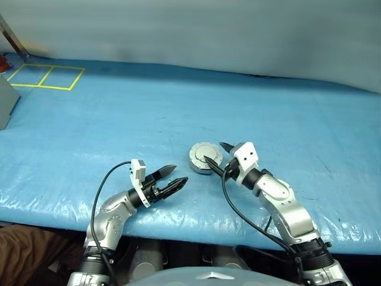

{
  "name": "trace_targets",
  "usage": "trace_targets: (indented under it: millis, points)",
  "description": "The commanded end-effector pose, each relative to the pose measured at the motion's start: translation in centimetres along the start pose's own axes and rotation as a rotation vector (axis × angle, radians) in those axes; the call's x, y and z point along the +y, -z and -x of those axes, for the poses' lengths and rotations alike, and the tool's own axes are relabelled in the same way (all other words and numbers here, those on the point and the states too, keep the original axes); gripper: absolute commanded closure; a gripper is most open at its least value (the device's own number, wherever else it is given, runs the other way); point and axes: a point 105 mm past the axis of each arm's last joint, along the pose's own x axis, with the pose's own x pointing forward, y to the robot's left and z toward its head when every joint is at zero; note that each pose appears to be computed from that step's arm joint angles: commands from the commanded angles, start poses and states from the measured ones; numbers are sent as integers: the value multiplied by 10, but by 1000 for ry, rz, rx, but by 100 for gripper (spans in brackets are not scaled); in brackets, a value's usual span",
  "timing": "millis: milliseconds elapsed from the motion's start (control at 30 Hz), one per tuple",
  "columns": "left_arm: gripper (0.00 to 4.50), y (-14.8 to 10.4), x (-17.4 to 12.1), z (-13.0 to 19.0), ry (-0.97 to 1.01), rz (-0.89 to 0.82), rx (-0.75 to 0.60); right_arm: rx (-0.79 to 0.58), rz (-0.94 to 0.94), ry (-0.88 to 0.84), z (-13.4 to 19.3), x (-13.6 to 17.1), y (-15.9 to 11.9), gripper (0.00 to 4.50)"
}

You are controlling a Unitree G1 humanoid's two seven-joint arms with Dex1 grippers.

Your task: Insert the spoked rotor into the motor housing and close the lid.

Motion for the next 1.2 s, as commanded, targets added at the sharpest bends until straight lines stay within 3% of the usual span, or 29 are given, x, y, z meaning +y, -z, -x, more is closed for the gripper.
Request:
trace_targets:
  millis: [33,67,533,733,1200]
  points:
    - [0,-6,-4,-4,25,-35,-15,-19,4,-36,-5,3,-6,31]
    - [0,-6,-4,-4,25,-36,-15,-15,3,-35,-6,3,-5,3]
    - [0,-4,-7,-7,18,-50,-14,41,-52,-30,-19,1,10,3]
    - [0,-4,-8,-7,8,-55,-17,31,-96,-41,-21,6,7,140]
    - [0,-2,-8,-10,6,-55,-13,53,-42,-36,-24,16,2,140]
